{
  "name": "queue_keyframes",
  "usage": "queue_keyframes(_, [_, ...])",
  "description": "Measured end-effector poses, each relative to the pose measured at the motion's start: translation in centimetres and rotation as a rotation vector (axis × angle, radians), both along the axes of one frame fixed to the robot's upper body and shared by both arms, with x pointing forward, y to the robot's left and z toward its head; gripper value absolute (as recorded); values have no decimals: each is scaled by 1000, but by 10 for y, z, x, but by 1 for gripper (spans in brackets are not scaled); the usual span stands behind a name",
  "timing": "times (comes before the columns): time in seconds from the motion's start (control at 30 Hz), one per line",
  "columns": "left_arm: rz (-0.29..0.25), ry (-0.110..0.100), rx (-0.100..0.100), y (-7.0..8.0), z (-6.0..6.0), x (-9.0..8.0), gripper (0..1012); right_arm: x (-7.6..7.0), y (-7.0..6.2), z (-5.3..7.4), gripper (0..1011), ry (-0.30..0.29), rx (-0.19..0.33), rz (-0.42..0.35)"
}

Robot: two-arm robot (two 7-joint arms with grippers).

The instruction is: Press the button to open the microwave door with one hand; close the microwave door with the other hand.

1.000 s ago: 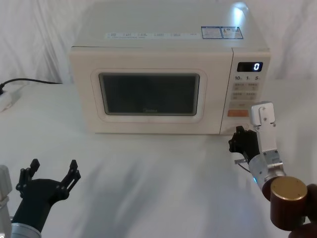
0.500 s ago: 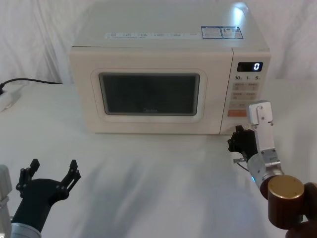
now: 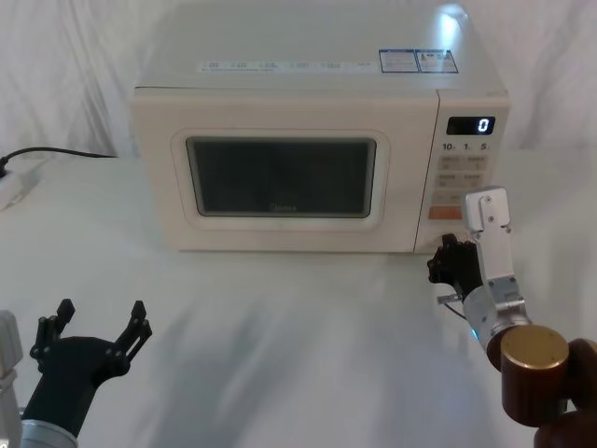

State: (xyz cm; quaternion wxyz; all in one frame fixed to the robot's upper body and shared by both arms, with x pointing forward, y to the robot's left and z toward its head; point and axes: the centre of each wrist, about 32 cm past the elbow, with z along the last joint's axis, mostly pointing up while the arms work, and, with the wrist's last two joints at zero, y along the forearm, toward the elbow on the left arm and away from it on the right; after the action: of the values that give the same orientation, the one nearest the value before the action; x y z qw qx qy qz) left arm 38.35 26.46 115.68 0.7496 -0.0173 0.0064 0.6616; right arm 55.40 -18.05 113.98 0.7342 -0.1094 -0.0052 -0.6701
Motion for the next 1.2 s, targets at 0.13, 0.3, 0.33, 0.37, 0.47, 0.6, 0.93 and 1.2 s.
queue_keyframes(0.13, [0, 0, 0, 0, 0, 0, 1001, 1, 1, 0, 0, 2, -2, 0])
queue_keyframes(0.3, [0, 0, 0, 0, 0, 0, 1001, 3, 1, 0, 0, 5, -4, 0])
queue_keyframes(0.33, [0, 0, 0, 0, 0, 0, 1001, 3, 1, 0, 0, 5, -4, 0])
queue_keyframes(0.37, [0, 0, 0, 0, 0, 0, 1001, 4, 1, 0, 0, 6, -3, -1])
queue_keyframes(0.47, [0, 0, 0, 0, 0, 0, 1001, 5, 1, 0, 0, 6, -3, -2])
queue_keyframes(0.6, [0, 0, 0, 0, 0, 0, 1001, 5, 1, 1, 0, 5, -2, -4])
queue_keyframes(0.93, [0, 0, 0, 0, 0, 0, 1001, 7, 1, 3, 0, 1, 0, -8])
queue_keyframes(1.2, [0, 0, 0, 0, 0, 0, 1001, 10, 0, 4, 0, 1, -1, -9])
